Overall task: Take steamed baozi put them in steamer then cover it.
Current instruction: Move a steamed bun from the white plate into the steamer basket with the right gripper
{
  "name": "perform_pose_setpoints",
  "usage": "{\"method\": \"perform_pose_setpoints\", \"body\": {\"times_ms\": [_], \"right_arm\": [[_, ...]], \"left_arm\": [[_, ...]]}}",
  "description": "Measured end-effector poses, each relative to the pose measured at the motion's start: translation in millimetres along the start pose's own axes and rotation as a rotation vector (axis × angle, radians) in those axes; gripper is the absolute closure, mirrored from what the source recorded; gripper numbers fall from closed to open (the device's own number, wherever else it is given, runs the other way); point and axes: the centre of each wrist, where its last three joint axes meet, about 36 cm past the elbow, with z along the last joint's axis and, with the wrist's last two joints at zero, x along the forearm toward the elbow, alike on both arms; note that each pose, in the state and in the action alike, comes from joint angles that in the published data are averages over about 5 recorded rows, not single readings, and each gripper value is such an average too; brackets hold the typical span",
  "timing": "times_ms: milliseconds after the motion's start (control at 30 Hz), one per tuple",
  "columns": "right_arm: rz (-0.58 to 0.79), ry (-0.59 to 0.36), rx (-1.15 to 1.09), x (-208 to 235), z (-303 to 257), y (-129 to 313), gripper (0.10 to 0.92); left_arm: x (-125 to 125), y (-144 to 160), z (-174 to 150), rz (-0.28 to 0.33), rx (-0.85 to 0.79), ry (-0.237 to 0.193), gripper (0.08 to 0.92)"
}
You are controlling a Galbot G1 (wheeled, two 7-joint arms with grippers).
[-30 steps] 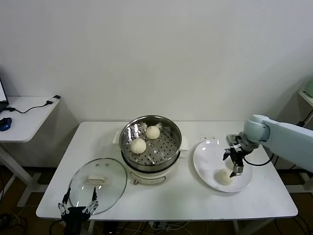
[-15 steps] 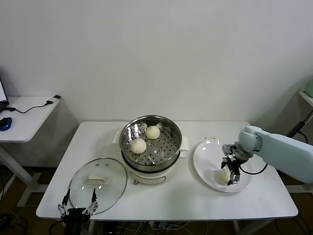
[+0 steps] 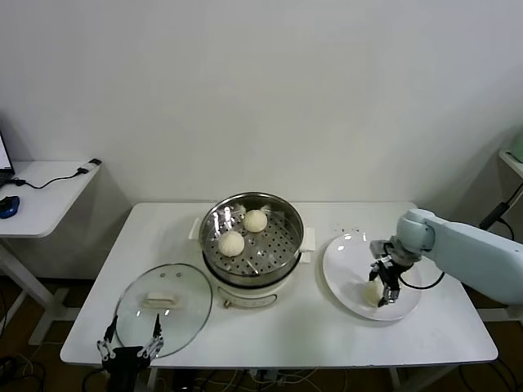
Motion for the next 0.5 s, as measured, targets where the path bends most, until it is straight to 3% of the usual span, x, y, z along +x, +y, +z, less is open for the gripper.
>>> {"method": "perform_pose_setpoints", "body": {"times_ms": [200,500], "right_arm": [[0.031,0.005,0.178,50.8,-21.5,-26.6,0.301],[0.127,0.076,0.588,166.5,-89.0,-67.6,0.301]], "left_arm": [[1.0,0.2,-0.6,0.001,0.0,-0.001,0.177],[0.6,-0.8,-1.4,0.005,0.003,-0.005,0.177]]}}
